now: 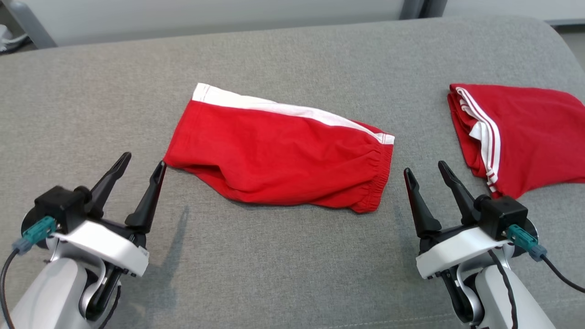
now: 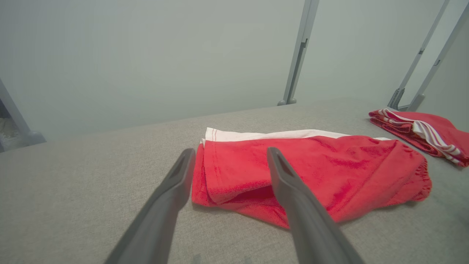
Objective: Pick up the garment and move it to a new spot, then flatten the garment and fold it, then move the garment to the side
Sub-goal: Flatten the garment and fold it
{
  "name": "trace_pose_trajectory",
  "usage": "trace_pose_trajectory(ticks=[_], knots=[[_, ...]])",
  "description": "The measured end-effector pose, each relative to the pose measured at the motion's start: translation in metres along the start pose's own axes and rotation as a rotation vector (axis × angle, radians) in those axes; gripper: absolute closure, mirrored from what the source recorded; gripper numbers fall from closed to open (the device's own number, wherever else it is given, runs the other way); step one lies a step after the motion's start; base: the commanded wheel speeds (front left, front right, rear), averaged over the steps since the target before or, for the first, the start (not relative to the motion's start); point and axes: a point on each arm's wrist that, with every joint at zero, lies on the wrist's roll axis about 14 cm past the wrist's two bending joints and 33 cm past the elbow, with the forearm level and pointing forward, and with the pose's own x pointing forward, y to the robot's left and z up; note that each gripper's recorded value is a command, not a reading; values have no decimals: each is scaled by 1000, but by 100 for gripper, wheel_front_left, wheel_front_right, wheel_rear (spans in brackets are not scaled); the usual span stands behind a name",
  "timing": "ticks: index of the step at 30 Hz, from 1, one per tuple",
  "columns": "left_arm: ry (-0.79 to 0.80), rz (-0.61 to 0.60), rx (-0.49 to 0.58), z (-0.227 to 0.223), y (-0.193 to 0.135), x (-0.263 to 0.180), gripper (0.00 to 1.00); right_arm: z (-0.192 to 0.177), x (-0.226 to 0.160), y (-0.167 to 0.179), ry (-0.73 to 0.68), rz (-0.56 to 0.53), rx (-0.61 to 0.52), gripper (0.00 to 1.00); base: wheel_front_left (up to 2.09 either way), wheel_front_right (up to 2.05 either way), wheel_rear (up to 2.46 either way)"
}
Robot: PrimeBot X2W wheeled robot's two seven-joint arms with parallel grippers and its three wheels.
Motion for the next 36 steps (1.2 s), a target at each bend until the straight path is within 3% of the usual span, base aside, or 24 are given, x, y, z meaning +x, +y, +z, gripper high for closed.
trace_pose_trajectory(ticks=[8,20,30,36], knots=[[-27,79,-14,3,7,-39,0,0,-7,7,6,6,31,0,0,0,0],[-9,178,-35,-10,22,-90,0,-31,5,20,91,22,145,0,0,0,0],[57,182,-49,-30,25,-94,0,-34,7,21,97,29,139,0,0,0,0],[128,138,-169,-56,10,-76,0,-30,8,20,86,35,127,0,0,0,0]])
